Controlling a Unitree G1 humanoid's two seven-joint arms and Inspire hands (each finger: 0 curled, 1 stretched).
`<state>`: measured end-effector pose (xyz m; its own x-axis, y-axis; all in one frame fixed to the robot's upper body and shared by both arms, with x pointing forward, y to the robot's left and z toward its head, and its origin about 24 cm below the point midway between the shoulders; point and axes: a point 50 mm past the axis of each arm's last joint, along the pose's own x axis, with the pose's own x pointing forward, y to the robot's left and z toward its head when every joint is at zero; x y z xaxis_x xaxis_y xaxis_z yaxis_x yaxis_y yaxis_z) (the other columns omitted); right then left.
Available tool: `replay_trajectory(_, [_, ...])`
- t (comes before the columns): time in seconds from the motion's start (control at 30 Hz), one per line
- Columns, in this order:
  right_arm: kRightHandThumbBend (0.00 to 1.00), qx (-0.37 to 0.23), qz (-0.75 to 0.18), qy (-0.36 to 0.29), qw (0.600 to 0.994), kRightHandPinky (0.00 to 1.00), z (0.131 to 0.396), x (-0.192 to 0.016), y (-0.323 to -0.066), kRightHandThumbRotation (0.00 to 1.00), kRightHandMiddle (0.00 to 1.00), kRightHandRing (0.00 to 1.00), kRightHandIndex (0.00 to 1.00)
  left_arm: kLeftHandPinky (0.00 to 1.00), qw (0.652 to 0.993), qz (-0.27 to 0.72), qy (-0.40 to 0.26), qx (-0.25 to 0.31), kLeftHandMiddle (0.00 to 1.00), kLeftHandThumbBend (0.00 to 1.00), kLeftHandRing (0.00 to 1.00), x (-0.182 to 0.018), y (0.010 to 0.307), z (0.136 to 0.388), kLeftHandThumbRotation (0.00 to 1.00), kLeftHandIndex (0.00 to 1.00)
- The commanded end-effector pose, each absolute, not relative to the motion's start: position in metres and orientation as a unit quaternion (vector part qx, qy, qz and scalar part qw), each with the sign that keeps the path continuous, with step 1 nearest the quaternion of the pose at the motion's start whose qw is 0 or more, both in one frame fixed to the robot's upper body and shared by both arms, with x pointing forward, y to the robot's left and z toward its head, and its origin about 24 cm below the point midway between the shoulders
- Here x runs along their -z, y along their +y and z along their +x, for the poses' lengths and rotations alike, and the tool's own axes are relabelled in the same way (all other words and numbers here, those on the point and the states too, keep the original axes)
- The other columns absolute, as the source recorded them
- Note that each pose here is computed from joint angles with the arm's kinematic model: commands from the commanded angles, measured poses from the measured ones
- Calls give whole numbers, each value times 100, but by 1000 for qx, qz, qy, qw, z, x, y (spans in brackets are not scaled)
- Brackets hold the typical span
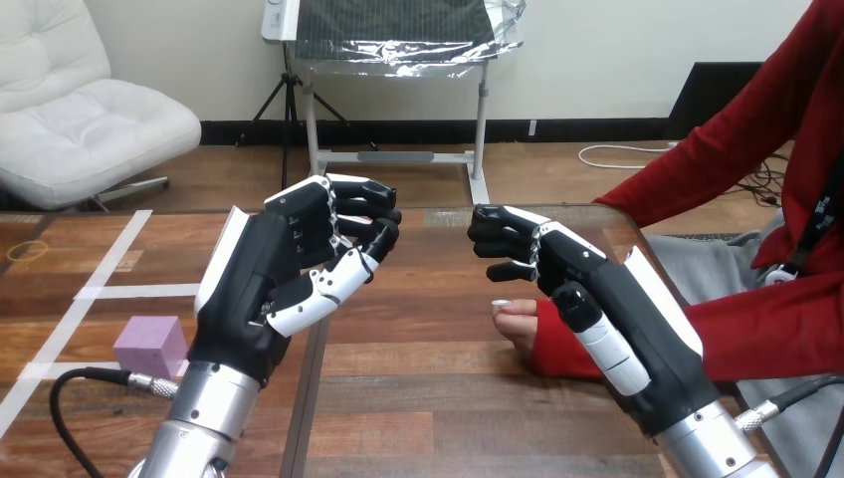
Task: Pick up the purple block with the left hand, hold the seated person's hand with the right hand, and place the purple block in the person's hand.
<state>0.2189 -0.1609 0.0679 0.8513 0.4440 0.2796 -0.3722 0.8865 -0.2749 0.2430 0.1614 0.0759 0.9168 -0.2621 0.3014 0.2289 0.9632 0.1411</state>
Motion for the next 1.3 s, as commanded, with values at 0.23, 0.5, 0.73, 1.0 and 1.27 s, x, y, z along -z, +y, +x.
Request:
replay_trajectory(0.23, [91, -214, -109, -209, 948, 77, 223, -86, -160, 100, 83, 83, 83, 35, 969, 53, -204, 132, 59, 46, 54, -94, 156, 252, 31, 58])
replay_trajectory(0.5, [90, -215, -112, -209, 948, 77, 223, -86, -160, 100, 83, 83, 84, 35, 969, 51, -203, 130, 59, 46, 54, -94, 156, 252, 31, 58])
replay_trajectory(0.73, [90, -215, -115, -208, 947, 77, 223, -86, -160, 100, 84, 83, 84, 35, 971, 50, -201, 123, 60, 48, 55, -94, 156, 252, 31, 58])
replay_trajectory(1.0, [90, -214, -113, -208, 948, 77, 223, -85, -160, 100, 84, 83, 84, 37, 969, 105, -208, 86, 63, 51, 56, -93, 163, 254, 30, 59])
replay_trajectory(1.27, [90, -216, -112, -209, 947, 77, 223, -86, -160, 100, 84, 83, 84, 45, 959, 181, -212, 58, 69, 54, 63, -95, 178, 260, 31, 64])
